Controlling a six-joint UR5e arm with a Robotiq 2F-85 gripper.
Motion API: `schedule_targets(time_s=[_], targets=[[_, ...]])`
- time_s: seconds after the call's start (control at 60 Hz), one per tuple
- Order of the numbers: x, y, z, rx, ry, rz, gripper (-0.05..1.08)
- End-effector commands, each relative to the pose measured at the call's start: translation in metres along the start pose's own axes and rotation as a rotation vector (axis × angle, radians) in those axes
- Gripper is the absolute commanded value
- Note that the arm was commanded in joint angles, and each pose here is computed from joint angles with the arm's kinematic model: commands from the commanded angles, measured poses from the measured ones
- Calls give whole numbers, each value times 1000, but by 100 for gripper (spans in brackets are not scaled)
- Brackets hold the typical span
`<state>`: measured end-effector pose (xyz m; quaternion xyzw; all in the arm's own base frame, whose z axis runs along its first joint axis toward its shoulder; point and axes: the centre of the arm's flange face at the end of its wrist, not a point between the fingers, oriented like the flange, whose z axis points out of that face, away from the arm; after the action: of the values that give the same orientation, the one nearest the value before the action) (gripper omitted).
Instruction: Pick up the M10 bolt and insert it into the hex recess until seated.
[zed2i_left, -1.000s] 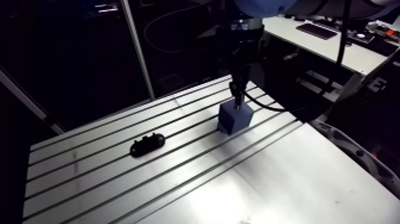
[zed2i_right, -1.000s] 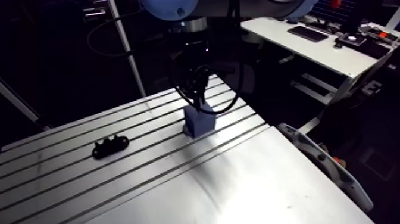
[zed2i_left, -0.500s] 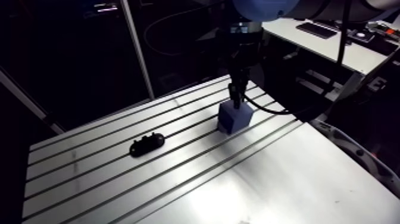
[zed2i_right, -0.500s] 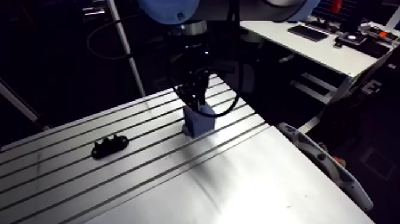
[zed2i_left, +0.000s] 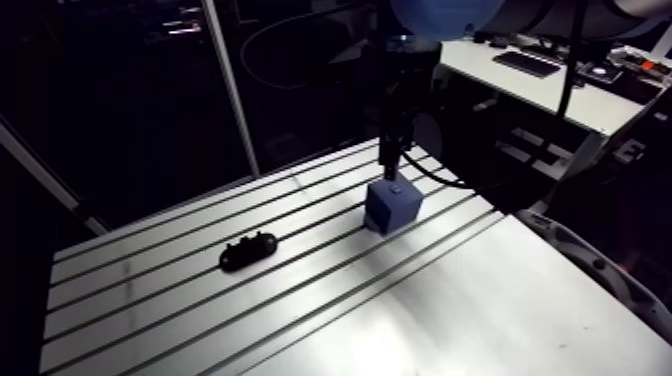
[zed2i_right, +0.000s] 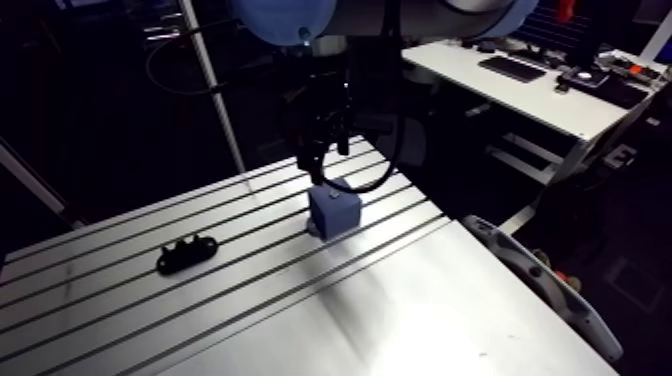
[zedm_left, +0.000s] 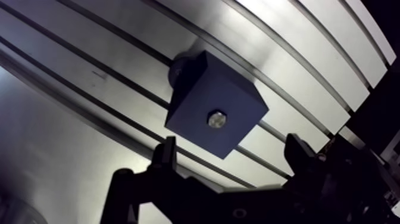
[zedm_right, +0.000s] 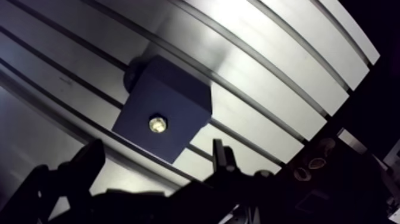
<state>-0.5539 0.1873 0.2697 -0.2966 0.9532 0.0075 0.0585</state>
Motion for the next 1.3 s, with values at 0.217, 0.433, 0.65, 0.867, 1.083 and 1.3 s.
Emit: schedule_targets(time_s=[0.217, 0.433, 0.65, 0.867, 1.083, 1.3], targets=[[-5, -8, -45, -63, 58, 238, 45], [-8, -1, -41, -41, 56, 434, 104], [-8, -5, -31, -2, 34, 509, 108], [-8, -8, -23, 21, 20, 519, 108], [-13, -2, -16, 30, 11, 530, 108], [-17, -4, -3, 52, 2, 541, 108]])
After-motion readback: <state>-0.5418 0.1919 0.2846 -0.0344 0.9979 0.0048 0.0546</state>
